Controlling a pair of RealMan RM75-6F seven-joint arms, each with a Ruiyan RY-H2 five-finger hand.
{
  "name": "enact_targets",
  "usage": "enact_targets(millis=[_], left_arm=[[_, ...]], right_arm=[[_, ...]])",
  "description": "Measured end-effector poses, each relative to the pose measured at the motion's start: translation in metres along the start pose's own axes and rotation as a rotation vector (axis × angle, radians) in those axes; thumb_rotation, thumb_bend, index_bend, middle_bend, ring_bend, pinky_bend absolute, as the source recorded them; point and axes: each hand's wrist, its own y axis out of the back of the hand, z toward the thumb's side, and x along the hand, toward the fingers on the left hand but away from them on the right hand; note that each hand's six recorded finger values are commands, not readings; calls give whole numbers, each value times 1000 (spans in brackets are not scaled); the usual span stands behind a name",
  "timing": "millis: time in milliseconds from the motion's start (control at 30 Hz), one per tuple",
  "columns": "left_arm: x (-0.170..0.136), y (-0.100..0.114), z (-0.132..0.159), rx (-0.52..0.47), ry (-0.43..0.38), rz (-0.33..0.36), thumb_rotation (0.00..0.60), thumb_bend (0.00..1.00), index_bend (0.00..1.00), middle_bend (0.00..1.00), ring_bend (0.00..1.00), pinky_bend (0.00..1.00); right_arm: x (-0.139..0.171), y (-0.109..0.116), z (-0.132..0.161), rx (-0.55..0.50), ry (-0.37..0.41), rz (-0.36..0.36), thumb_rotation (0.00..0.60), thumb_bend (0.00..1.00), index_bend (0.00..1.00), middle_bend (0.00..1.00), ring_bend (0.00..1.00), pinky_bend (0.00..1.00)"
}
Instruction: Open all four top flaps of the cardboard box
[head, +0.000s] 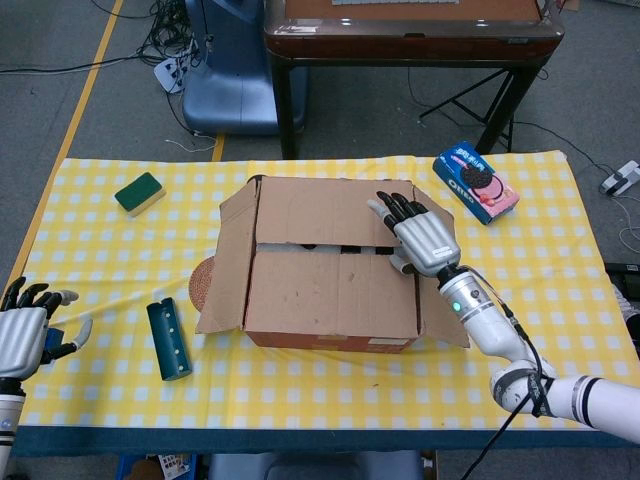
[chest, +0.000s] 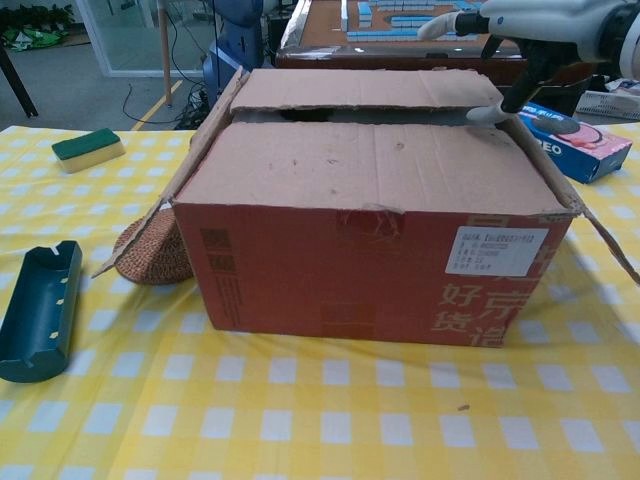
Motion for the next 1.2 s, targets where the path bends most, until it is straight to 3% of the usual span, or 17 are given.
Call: enact_targets(millis=[300, 600, 933, 1200], left_arm=[[-1, -1, -2, -25, -8, 14, 231, 345, 379, 358, 173, 0], [-2, -3, -3, -36, -12, 11, 230, 345, 380, 358, 172, 0], [-3, -3, -8, -39, 2, 13, 228, 345, 381, 358, 168, 0], [-4, -5, -8, -34, 1, -1, 231, 345, 381, 349, 167, 0]], right_arm=[[-16, -9, -2, -2, -24, 18, 600, 271, 0, 0, 0, 167], [-31, -8, -6, 8, -42, -11, 600, 271, 0, 0, 0, 167], [-42, 37, -14, -24, -63, -174, 600, 279, 0, 0, 0, 167], [-60, 71, -21, -8, -97, -237, 600, 279, 0, 0, 0, 167]])
